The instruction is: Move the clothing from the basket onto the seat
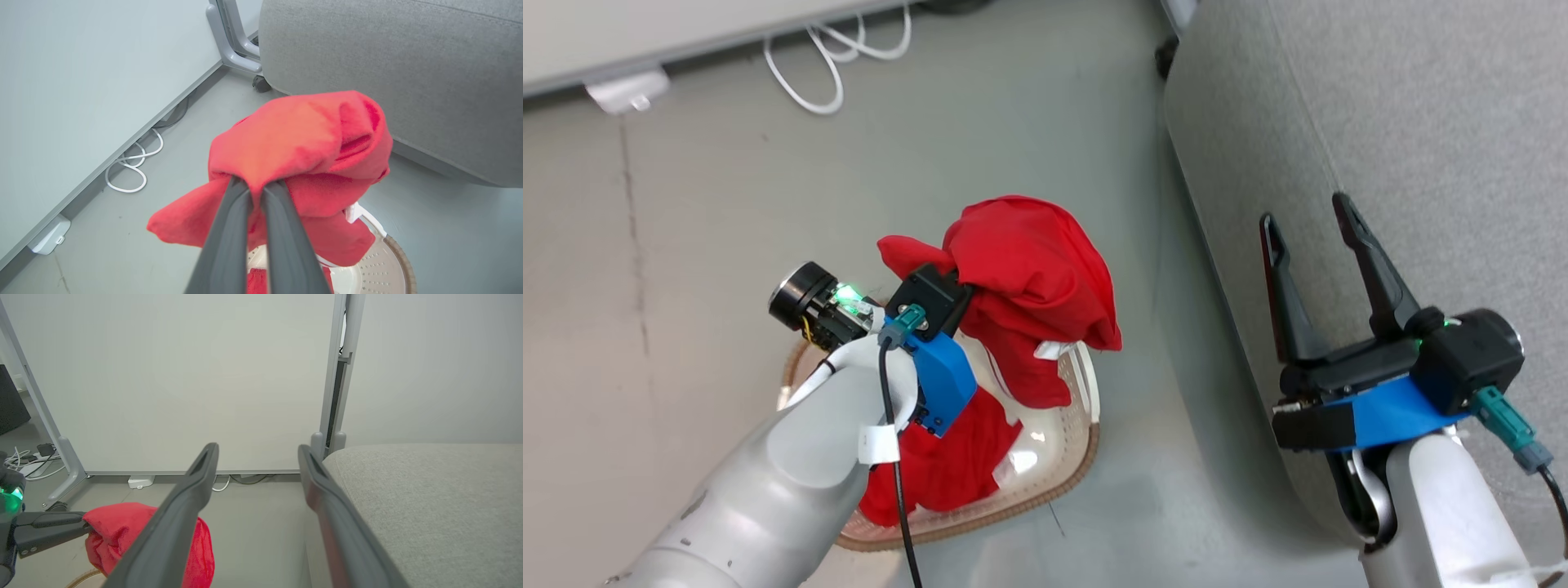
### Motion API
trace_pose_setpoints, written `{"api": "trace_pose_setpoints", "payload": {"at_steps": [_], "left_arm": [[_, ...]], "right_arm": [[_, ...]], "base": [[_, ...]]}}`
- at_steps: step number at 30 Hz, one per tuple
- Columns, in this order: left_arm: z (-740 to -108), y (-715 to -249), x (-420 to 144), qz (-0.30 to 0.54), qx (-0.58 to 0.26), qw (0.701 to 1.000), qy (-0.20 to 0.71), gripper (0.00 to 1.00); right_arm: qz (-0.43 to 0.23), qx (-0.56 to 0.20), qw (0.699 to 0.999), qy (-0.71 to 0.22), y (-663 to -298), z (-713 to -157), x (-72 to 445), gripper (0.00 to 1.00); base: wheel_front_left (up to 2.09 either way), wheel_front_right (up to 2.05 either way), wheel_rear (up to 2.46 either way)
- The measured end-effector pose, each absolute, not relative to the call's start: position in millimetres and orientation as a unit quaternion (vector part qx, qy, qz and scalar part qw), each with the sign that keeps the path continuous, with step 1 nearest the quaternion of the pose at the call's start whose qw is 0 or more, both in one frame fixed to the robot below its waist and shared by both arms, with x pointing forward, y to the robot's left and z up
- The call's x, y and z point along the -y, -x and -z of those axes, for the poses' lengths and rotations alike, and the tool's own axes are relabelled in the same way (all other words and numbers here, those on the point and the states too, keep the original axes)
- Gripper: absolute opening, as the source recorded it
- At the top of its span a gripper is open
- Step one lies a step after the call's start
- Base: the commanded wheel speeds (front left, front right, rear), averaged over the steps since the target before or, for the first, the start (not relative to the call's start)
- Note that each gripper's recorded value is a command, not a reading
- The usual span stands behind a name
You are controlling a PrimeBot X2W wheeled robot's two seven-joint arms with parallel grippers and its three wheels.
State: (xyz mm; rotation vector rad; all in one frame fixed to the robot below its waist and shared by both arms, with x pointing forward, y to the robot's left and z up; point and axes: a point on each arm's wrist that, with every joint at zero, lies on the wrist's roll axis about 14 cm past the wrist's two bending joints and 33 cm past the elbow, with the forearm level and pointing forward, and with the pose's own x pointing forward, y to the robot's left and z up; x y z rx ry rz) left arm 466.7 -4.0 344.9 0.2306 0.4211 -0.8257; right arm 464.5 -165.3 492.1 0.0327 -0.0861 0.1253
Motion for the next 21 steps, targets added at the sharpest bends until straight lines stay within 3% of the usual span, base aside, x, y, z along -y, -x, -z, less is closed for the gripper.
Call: {"api": "trace_pose_setpoints", "payload": {"at_steps": [9, 21], "left_arm": [[-433.9, -469.7, -9.5, 0.343, -0.1, 0.931, -0.074, 0.0], [-505.0, -440.3, -26.8, 0.303, -0.013, 0.952, -0.034, 0.0]], "right_arm": [[-0.069, 0.068, 0.995, -0.021, -433.8, -519.5, 157.8, 1.0], [-0.072, 0.087, 0.993, -0.029, -394.4, -537.5, 154.3, 1.0]], "base": [[0.0, 0.0, 0.0], [0.0, 0.0, 0.0]]}}
